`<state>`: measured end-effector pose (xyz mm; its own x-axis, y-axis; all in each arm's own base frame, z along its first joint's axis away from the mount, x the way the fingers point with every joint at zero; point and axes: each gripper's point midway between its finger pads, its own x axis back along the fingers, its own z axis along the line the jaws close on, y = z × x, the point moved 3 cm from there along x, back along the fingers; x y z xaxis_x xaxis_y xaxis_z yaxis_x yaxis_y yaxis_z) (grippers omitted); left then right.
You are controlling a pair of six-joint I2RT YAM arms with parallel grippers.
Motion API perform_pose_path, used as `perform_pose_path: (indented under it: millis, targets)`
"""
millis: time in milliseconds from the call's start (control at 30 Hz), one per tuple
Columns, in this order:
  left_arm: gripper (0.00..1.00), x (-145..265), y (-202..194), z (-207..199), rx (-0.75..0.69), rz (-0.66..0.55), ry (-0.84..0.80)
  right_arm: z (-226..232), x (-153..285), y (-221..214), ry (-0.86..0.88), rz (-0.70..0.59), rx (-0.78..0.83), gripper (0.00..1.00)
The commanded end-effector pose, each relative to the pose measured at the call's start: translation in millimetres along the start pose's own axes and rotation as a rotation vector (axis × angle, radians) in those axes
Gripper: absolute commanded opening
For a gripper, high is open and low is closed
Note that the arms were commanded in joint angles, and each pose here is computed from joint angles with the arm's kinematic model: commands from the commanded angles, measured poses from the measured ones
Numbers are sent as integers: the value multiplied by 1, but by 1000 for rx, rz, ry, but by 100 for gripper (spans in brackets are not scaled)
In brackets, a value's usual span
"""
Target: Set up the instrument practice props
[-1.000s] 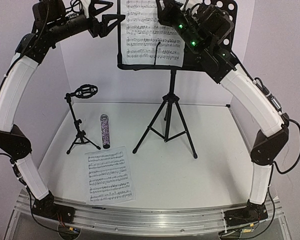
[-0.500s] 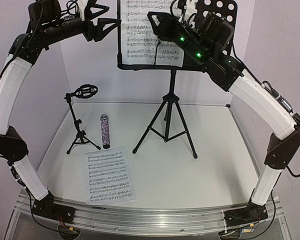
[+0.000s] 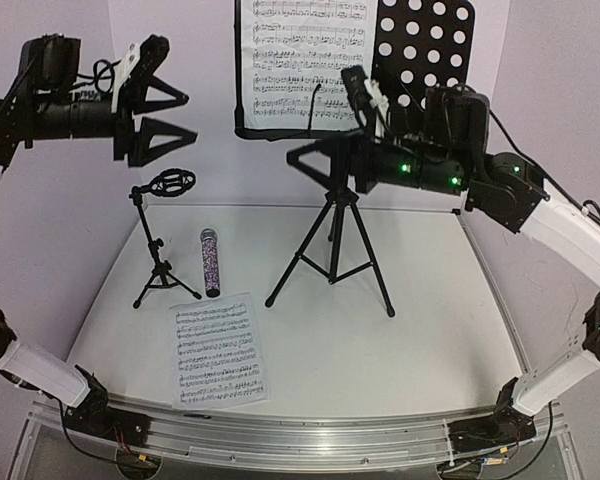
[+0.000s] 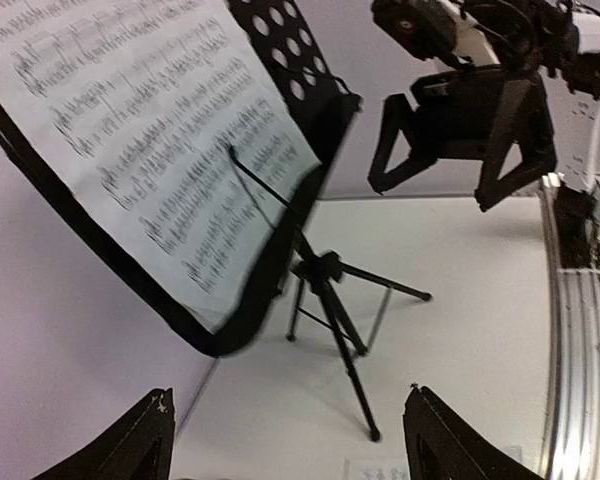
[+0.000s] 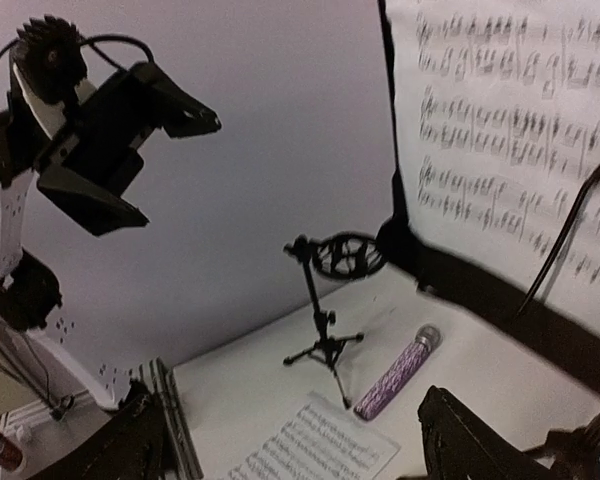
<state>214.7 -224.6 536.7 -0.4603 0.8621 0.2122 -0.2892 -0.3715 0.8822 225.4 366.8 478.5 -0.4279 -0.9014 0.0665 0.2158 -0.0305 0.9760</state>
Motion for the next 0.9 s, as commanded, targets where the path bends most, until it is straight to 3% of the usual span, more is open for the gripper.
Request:
perform_pose_path:
  millis: [0, 133, 267, 400, 633, 867]
  targets:
    - [80, 22, -40, -69, 45, 67, -286, 20, 17, -74, 87, 274, -56, 86]
    - [81, 12, -108, -95, 103, 241, -332, 17, 23, -136, 41, 480, -106, 86]
    - [81, 9, -204, -134, 126, 497, -404, 4, 32, -218, -83, 726, -180, 86]
    - [82, 12, -289, -165, 148, 741, -450, -4, 24, -276, -177, 877, -300, 86]
    - [81, 2, -371, -187, 19, 845, -446, -18, -18, -335, -309, 1002, -398, 85]
    - [79, -10, -429, -207, -174, 819, -466, -20, -79, -368, -309, 1017, -499, 87]
